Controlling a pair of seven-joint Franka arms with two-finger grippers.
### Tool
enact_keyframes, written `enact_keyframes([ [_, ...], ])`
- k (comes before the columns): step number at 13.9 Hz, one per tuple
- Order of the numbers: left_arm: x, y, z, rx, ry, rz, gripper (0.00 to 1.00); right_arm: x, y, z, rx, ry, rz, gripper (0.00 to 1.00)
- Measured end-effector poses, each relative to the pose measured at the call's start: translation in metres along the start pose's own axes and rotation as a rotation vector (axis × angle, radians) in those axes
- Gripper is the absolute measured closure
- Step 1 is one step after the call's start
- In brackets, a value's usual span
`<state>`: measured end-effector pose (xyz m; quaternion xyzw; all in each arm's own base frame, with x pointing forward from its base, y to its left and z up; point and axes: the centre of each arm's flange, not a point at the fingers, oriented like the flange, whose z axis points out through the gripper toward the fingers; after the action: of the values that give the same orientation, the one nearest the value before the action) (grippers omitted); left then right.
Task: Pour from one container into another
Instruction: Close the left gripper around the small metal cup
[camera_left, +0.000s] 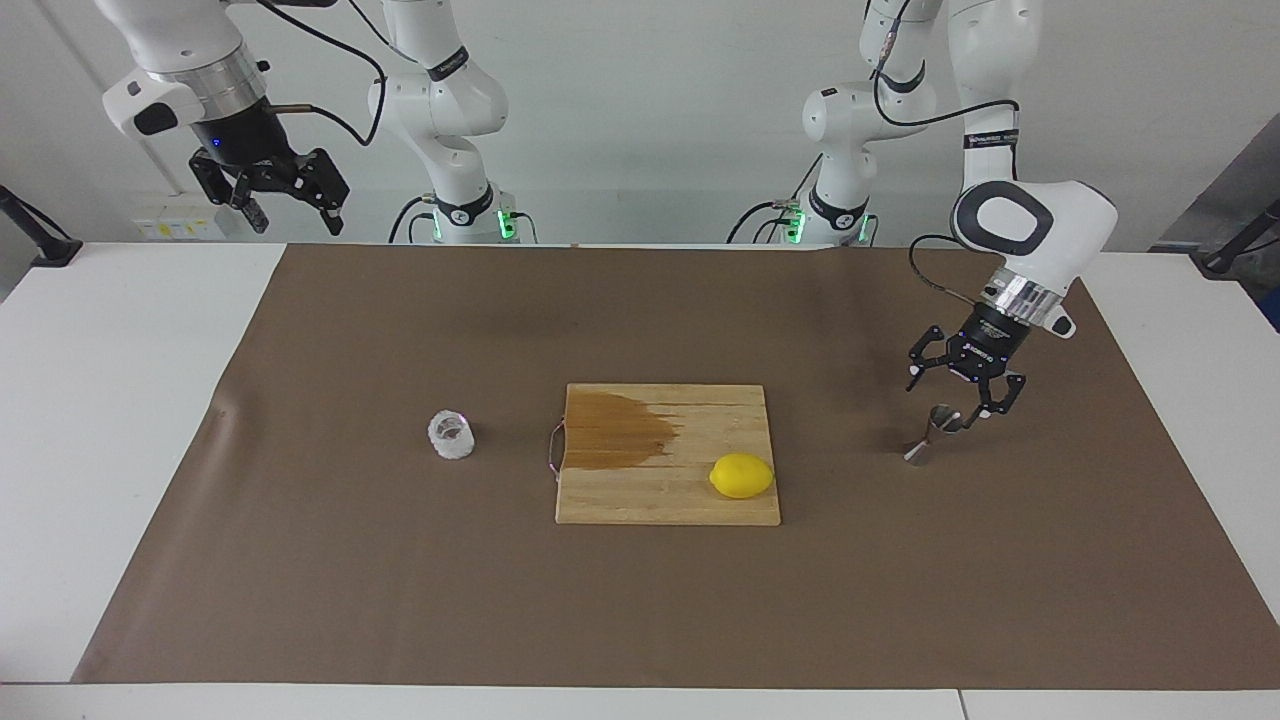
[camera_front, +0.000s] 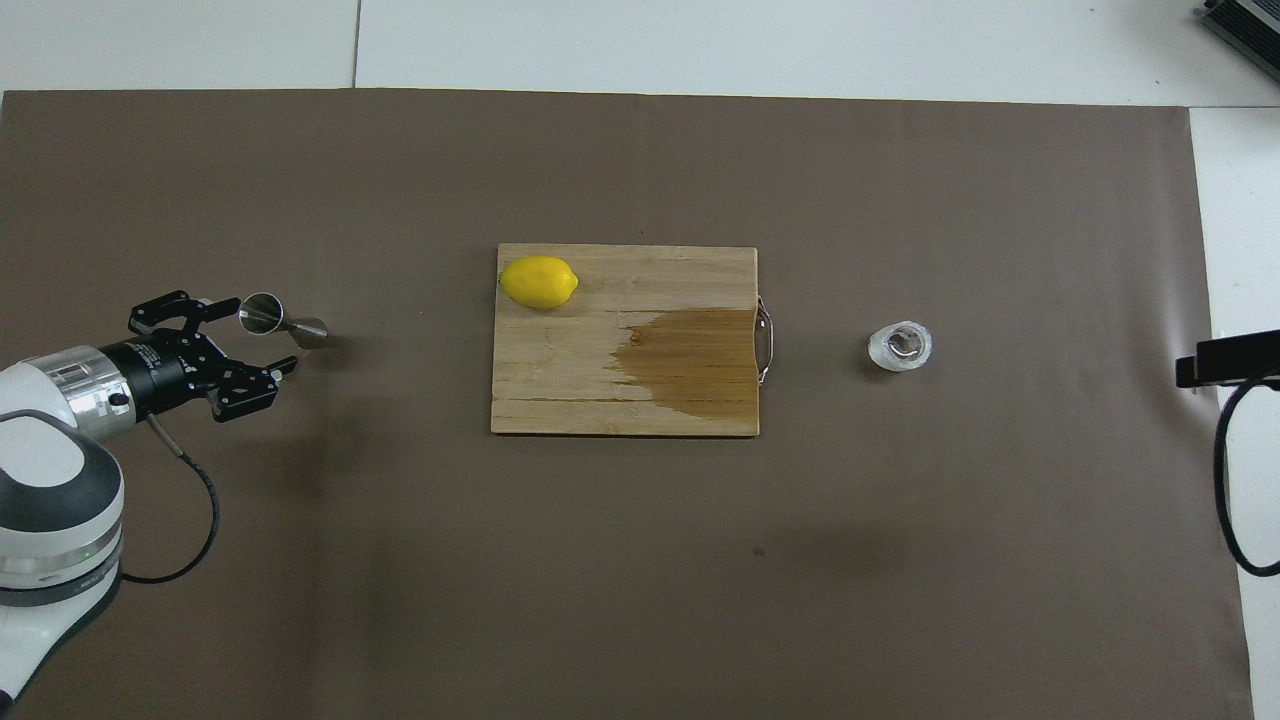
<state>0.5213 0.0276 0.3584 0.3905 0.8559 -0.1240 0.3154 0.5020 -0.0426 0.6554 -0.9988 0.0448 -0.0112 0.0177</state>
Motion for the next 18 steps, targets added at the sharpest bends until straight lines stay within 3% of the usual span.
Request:
enact_keyframes([
  [18, 0.0004, 0.004, 0.0081, -0.06, -0.002, -0.035, 0.0, 0.0, 0.0, 0.0, 0.0, 0.0, 0.0, 0.0],
])
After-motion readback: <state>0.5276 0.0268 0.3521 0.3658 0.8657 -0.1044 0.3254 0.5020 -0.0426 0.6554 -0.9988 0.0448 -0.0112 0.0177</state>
